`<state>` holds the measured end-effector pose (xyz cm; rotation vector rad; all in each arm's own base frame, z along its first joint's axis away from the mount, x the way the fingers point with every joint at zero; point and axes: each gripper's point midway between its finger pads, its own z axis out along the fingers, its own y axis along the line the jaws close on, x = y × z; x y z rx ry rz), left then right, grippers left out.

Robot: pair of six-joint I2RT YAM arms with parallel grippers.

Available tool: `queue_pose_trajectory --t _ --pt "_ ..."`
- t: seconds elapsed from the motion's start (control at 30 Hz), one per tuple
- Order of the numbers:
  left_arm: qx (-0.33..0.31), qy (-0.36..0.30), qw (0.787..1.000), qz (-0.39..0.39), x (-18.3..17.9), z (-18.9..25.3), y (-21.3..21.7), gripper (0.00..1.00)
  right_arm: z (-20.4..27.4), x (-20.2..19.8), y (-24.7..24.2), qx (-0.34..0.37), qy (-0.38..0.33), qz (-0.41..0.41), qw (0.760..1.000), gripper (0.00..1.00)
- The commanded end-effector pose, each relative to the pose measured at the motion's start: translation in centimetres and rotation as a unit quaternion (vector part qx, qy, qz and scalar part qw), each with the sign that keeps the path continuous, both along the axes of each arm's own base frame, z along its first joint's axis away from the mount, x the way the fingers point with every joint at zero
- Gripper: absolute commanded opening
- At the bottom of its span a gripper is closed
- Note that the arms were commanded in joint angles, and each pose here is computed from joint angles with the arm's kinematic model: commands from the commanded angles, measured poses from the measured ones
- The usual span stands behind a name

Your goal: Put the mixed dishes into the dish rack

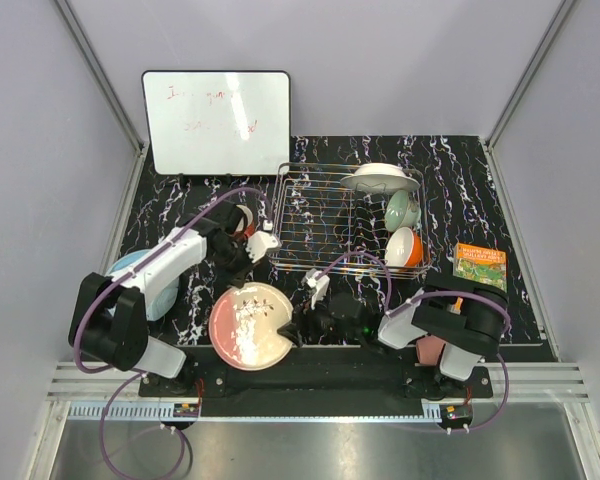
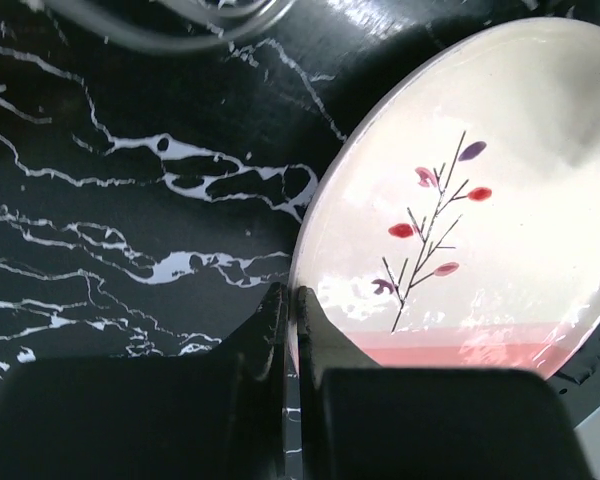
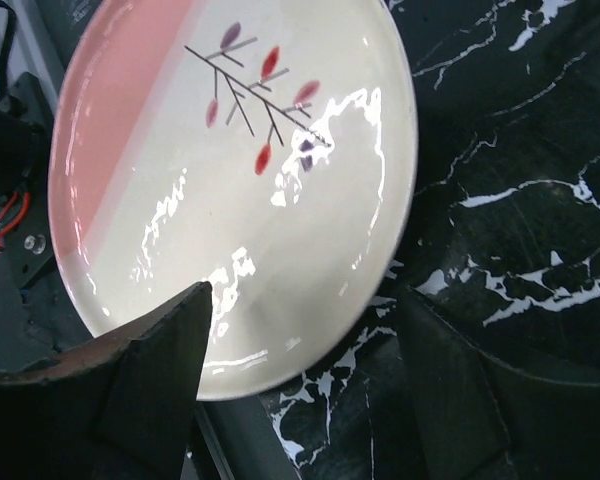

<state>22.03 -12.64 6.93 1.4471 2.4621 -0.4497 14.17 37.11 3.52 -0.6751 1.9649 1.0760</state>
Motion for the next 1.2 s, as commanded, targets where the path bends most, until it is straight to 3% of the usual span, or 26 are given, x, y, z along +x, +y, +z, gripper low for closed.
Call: queue_pose_trajectory --t 0.0,0.33,0.67,0.93,1.17 --pt "-0.038 -0.013 0.999 -0.028 -0.7 2.5 -2.7 0.00 0.0 0.5 -0.2 0.029 -0.005 0.005 1.000 0.82" --pt "-0.045 -0.030 0.997 -0.061 -0.8 3.9 -5.1 0.00 -0.8 1.3 -1.4 0.086 0.026 0.005 0.996 0.78" --pt "-0.047 -0.034 0.996 -0.073 0.1 4.4 -7.0 0.00 -0.7 -1.1 0.1 0.102 0.063 0.115 0.986 0.60" --pt "-0.055 -0.040 0.995 -0.075 0.7 4.7 -8.4 0.00 -0.5 -2.2 0.5 0.094 0.087 0.153 0.980 0.00" --pt "-0.043 -0.062 0.995 -0.061 1.4 5.4 -8.0 0.01 1.9 -2.1 -0.2 0.096 0.065 0.143 0.983 0.00"
